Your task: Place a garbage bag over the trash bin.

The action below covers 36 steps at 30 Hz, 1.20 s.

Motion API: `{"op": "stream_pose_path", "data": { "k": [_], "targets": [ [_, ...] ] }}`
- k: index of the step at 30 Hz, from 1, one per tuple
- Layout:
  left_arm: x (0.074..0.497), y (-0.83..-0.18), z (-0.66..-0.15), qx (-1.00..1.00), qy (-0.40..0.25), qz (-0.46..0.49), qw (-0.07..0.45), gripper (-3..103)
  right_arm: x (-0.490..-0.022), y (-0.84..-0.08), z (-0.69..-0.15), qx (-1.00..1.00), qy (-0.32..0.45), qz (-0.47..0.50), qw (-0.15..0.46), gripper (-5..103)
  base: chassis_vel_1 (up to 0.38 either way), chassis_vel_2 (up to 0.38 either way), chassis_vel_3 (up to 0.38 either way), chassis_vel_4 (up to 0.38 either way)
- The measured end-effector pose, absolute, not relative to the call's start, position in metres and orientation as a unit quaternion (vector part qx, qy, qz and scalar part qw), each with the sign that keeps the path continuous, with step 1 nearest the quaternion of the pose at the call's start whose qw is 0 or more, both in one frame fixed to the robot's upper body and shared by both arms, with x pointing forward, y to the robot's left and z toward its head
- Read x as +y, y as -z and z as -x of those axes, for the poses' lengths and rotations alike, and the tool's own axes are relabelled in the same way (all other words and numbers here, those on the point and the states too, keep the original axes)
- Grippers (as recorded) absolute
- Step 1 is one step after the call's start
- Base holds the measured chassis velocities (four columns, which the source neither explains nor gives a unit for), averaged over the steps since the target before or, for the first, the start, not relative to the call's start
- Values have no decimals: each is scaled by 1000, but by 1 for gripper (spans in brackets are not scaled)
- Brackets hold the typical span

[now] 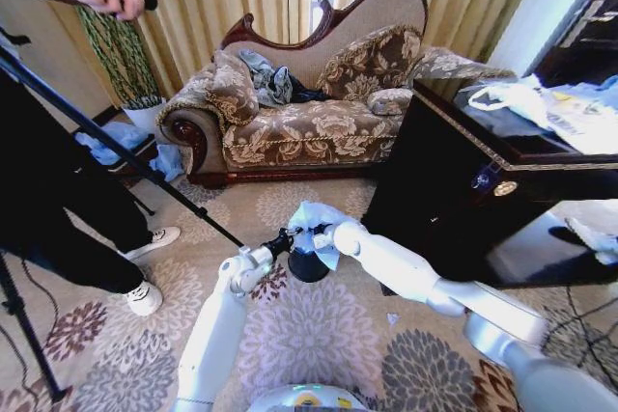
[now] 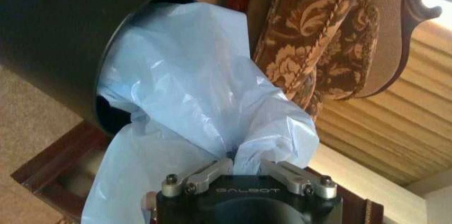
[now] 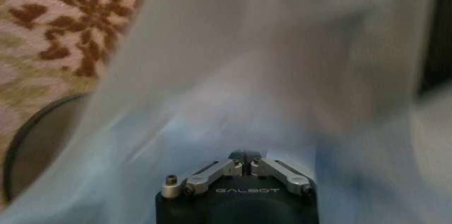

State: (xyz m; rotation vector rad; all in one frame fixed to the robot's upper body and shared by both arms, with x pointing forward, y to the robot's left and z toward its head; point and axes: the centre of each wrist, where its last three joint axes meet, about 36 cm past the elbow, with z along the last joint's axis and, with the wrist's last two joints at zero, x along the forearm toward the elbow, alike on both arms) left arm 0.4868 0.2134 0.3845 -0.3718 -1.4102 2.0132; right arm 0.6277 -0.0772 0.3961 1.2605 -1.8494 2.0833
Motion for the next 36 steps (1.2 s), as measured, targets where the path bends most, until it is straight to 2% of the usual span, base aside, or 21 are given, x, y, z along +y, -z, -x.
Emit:
{"op": "stream_pose_path", "data": {
  "k": [14, 28, 36],
  "targets": [
    [236, -385, -483, -542, -768, 144, 309, 0, -63, -377, -658, -551, -724, -413, 46, 0, 0, 0, 0, 0],
    [224, -368, -487, -522, -786, 133, 302, 0, -71, -381, -670, -425, -786, -445, 58, 0, 0, 0, 0, 0],
    [222, -354, -484, -510, -802, 116, 288, 0, -57, -366, -670, -368, -798, -474, 60, 0, 0, 0, 0, 0]
  ]
}}
